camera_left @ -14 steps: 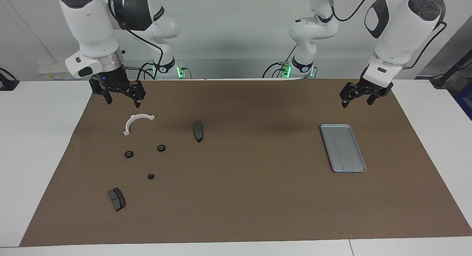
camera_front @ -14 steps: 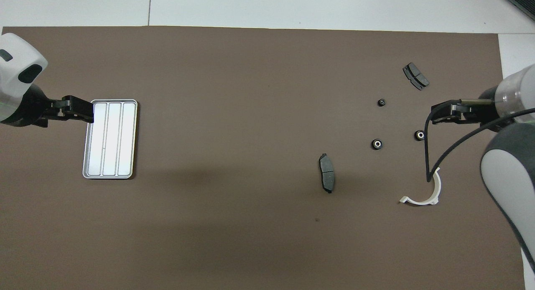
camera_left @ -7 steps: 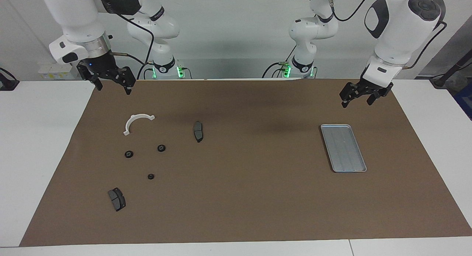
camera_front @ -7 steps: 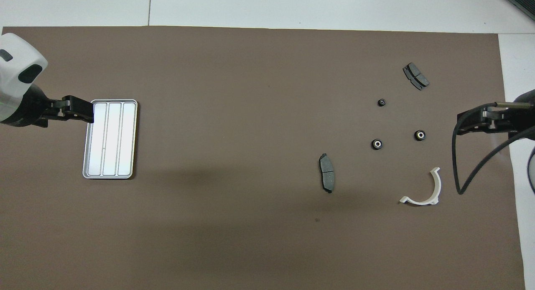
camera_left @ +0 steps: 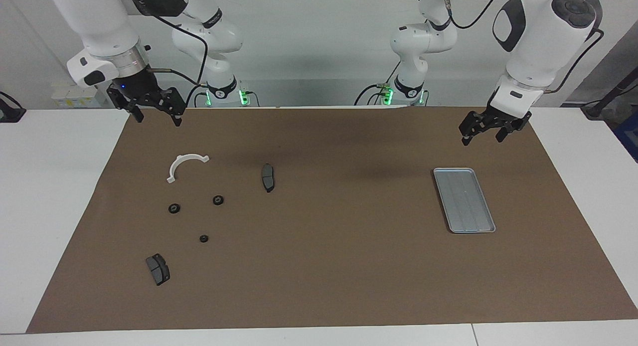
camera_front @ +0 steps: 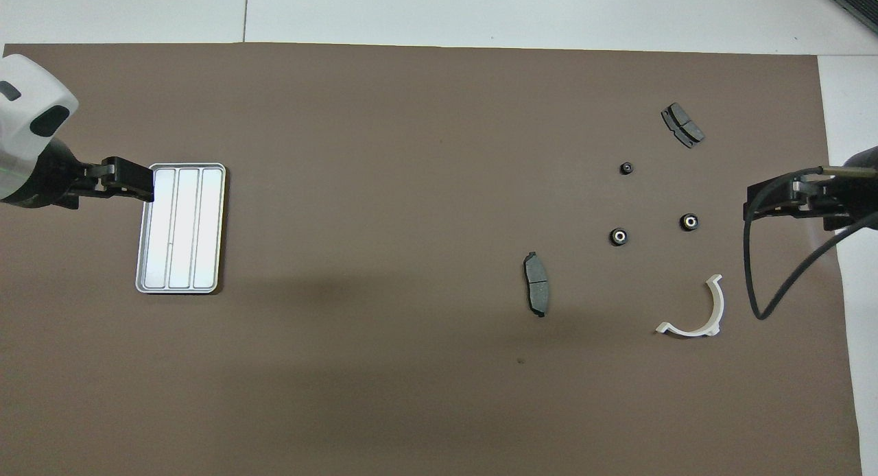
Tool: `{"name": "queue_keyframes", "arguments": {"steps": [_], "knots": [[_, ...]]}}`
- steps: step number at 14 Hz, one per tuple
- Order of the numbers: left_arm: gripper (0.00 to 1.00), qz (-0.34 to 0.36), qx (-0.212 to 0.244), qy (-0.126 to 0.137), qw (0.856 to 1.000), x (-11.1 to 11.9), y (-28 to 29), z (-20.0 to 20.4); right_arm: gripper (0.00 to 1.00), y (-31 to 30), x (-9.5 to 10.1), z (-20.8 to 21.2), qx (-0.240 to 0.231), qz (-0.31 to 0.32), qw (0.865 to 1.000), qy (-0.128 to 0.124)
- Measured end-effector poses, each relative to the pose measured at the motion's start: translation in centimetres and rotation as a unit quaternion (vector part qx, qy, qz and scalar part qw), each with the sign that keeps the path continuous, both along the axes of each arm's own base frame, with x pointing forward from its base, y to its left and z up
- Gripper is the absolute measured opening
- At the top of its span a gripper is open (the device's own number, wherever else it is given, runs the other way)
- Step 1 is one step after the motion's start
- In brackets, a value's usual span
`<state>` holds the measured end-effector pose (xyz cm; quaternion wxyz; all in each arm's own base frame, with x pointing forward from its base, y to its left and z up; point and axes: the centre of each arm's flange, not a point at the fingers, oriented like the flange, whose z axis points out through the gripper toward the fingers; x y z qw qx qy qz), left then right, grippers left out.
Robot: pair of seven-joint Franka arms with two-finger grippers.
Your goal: Place bearing gear from tray to pile
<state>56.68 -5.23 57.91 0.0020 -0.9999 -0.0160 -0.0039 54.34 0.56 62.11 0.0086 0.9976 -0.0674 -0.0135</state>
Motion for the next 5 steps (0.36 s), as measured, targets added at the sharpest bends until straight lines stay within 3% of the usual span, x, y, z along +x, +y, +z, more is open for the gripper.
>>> {"name": "queue_keyframes", "arguments": {"steps": [5], "knots": [[1.00, 0.000, 0.000, 0.000, 1.000, 0.00, 0.00, 0.00, 1.00, 0.15, -0.04, -0.42, 0.000, 0.003, 1.000, 0.005]]}}
